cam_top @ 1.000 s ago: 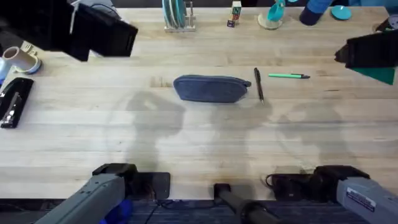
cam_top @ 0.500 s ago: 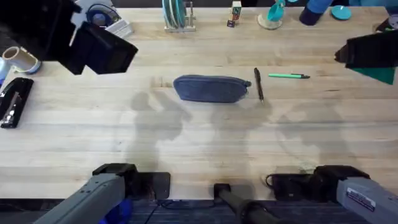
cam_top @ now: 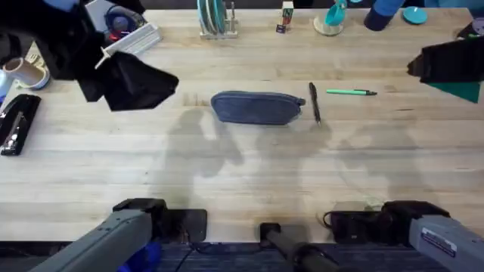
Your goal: Unzip the bag, pick up the pens from the table one at a time and place them inside, then zip the bag closed.
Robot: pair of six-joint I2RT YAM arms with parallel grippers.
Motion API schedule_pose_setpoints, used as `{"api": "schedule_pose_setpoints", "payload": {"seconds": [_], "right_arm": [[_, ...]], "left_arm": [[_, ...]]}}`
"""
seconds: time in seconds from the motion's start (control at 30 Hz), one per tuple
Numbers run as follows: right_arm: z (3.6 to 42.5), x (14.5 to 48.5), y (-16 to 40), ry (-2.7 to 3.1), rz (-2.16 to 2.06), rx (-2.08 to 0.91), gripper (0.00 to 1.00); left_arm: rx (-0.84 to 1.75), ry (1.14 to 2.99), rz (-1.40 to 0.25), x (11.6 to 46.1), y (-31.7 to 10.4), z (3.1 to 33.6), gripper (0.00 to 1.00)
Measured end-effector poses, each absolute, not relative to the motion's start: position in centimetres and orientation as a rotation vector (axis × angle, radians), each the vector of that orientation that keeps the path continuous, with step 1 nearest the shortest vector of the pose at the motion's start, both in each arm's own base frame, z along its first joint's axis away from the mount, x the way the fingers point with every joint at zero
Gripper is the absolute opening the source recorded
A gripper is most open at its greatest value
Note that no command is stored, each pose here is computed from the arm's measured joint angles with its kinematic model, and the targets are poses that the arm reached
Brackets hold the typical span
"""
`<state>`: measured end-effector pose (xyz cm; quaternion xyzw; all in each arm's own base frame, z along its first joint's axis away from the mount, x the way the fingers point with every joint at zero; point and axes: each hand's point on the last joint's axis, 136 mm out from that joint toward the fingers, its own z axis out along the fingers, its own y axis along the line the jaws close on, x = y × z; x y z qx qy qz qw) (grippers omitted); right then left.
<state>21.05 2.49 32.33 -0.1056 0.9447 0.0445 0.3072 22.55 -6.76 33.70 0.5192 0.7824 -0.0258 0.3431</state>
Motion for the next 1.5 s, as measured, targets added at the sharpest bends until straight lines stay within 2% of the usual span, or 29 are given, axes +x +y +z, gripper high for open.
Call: {"api": "schedule_pose_setpoints", "payload": {"seconds": [0.3,0.57,0.83,1.03,1.27,1.5], "right_arm": [[32.3,21.1,2.5,2.499,0.118,-0.278,0.996],[32.3,21.0,2.5,2.499,0.118,-0.279,0.996],[31.9,20.4,2.5,2.529,0.123,-0.279,0.996],[31.8,20.3,2.5,2.537,0.124,-0.279,0.996],[31.8,20.3,2.5,2.537,0.125,-0.279,0.996],[31.5,19.7,2.5,2.564,0.129,-0.279,0.996]], "left_arm": [[1.522,2.004,-0.154,21.1,-7.5,32.2,0.993],[1.600,2.007,-0.340,22.3,-7.0,30.0,0.992],[1.568,1.928,-0.423,24.3,-5.0,28.7,0.995],[1.591,1.834,-0.495,24.5,-5.0,25.5,0.995],[1.578,1.770,-0.549,26.4,-5.1,20.5,0.993],[1.534,1.734,-0.687,28.5,-5.5,15.8,0.993]]}}
